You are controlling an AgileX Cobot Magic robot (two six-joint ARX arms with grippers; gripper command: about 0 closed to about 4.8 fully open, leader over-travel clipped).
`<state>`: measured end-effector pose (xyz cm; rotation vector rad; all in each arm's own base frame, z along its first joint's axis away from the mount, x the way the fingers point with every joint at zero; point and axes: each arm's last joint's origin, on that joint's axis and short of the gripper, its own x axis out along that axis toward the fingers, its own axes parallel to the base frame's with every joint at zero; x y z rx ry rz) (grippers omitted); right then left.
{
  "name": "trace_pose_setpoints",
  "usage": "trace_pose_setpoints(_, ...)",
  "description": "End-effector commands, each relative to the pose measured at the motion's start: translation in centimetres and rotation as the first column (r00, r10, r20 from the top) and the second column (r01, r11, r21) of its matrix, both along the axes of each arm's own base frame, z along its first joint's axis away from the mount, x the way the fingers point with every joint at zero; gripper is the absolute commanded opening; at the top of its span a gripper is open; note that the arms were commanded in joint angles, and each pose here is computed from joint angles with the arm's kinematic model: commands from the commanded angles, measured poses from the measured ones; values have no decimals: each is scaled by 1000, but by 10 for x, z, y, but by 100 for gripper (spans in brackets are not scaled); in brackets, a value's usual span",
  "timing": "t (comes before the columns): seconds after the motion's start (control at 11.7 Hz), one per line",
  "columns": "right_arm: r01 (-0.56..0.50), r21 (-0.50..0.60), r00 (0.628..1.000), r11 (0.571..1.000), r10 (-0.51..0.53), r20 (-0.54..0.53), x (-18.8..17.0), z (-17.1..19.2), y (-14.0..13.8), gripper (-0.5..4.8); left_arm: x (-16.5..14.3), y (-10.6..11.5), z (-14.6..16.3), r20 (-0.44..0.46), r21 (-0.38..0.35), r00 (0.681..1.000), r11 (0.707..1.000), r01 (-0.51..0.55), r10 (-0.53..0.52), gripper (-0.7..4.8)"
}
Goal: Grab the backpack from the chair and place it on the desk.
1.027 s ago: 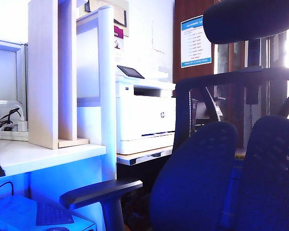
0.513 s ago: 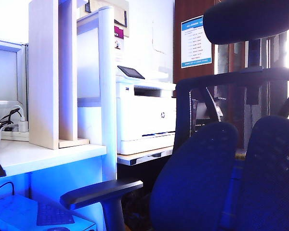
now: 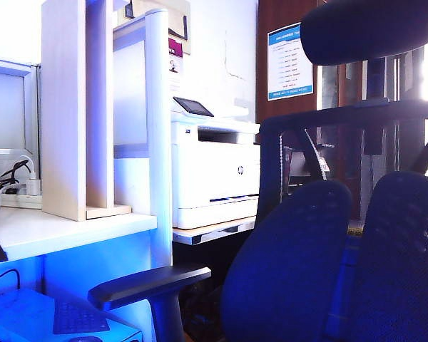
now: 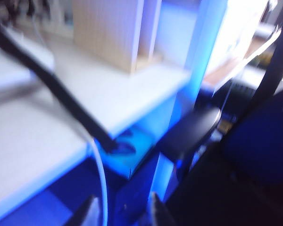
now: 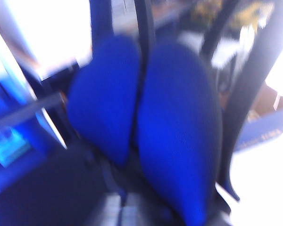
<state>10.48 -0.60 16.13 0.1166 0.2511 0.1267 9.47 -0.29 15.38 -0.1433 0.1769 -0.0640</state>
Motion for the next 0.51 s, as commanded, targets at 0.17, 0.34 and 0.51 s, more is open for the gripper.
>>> trace_pose_setpoints(0.17, 119, -63, 984, 991, -126, -123, -3, -25, -4, -7, 1, 1, -6, -5, 79, 1000, 997, -25, 25, -6)
trace_pose_setpoints(0.34, 132, -74, 981, 989, -141, -131, -3, -26, -4, -7, 1, 2, -6, -7, 98, 999, 994, -49, 50, -6)
trace_pose_setpoints(0.51, 130, -73, 982, 989, -139, -132, -3, -26, -4, -7, 3, 2, -10, -60, 90, 997, 995, -40, 46, -6)
